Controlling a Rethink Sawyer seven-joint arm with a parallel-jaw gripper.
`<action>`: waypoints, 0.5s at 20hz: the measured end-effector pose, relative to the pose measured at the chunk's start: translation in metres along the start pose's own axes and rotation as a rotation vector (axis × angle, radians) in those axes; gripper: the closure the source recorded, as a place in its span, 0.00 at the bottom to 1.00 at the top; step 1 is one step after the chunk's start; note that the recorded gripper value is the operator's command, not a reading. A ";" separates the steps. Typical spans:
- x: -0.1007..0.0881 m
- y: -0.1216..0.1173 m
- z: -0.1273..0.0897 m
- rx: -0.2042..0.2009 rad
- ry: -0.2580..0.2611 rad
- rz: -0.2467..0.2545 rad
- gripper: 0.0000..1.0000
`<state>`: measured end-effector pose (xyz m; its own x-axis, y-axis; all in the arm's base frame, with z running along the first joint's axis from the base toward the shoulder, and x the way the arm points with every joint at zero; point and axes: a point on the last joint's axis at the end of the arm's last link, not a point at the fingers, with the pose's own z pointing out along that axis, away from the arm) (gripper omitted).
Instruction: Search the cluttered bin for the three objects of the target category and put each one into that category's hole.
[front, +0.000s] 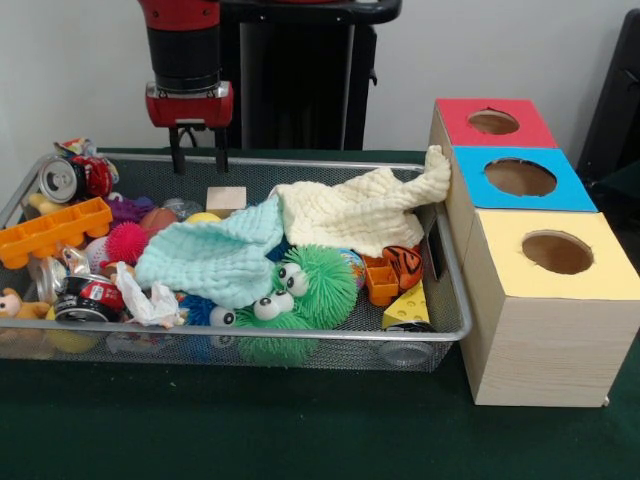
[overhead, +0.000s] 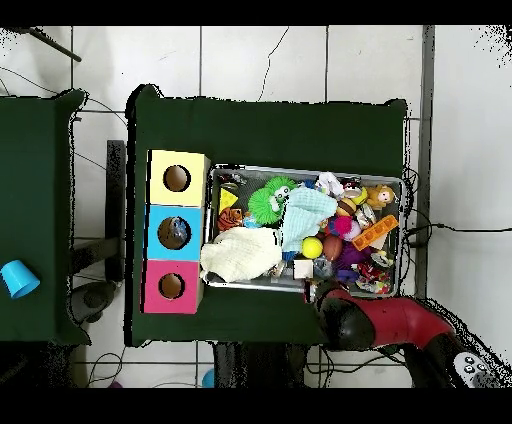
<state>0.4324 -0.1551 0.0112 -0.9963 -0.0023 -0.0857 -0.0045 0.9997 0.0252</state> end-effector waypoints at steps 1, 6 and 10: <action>0.000 -0.001 -0.001 0.001 -0.001 0.003 0.00; -0.001 -0.005 -0.007 0.010 -0.009 0.004 0.00; -0.004 -0.007 -0.013 0.020 -0.020 0.001 0.00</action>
<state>0.4353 -0.1620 0.0245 -0.9944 -0.0010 -0.1056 -0.0016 1.0000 0.0052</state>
